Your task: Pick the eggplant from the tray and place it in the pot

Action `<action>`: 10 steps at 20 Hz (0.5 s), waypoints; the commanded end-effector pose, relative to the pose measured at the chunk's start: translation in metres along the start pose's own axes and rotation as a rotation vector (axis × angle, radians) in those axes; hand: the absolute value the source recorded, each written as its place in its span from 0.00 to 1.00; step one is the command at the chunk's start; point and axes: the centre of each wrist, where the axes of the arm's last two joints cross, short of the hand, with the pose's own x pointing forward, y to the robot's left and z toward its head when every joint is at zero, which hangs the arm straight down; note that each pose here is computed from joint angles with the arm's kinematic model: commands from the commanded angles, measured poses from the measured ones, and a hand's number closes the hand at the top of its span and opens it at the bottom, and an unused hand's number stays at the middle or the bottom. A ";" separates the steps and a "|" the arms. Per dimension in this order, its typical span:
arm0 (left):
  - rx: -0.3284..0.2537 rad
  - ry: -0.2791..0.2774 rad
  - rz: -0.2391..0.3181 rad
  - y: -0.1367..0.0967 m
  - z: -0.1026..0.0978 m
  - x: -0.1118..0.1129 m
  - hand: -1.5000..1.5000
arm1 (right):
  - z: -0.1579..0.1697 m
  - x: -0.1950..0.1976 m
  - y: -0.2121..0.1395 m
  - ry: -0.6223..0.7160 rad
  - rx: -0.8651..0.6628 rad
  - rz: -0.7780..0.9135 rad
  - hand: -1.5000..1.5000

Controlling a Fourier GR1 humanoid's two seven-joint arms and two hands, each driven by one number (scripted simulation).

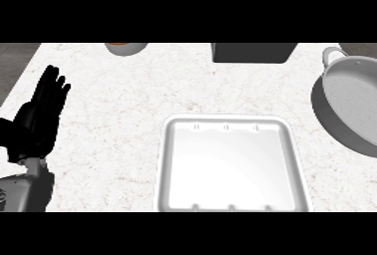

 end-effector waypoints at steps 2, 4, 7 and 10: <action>-0.006 0.015 0.006 0.002 -0.002 -0.006 0.50 | -0.027 -0.026 0.002 -0.008 -0.038 0.130 1.00; -0.045 -0.003 0.016 -0.017 -0.002 0.010 0.50 | -0.026 -0.026 -0.024 -0.011 -0.132 0.361 1.00; -0.021 -0.010 0.001 -0.006 -0.006 0.008 0.50 | -0.032 -0.053 0.000 0.016 -0.141 0.469 1.00; -0.023 0.005 0.011 -0.006 -0.011 0.002 0.50 | -0.052 -0.074 0.009 0.036 -0.135 0.485 1.00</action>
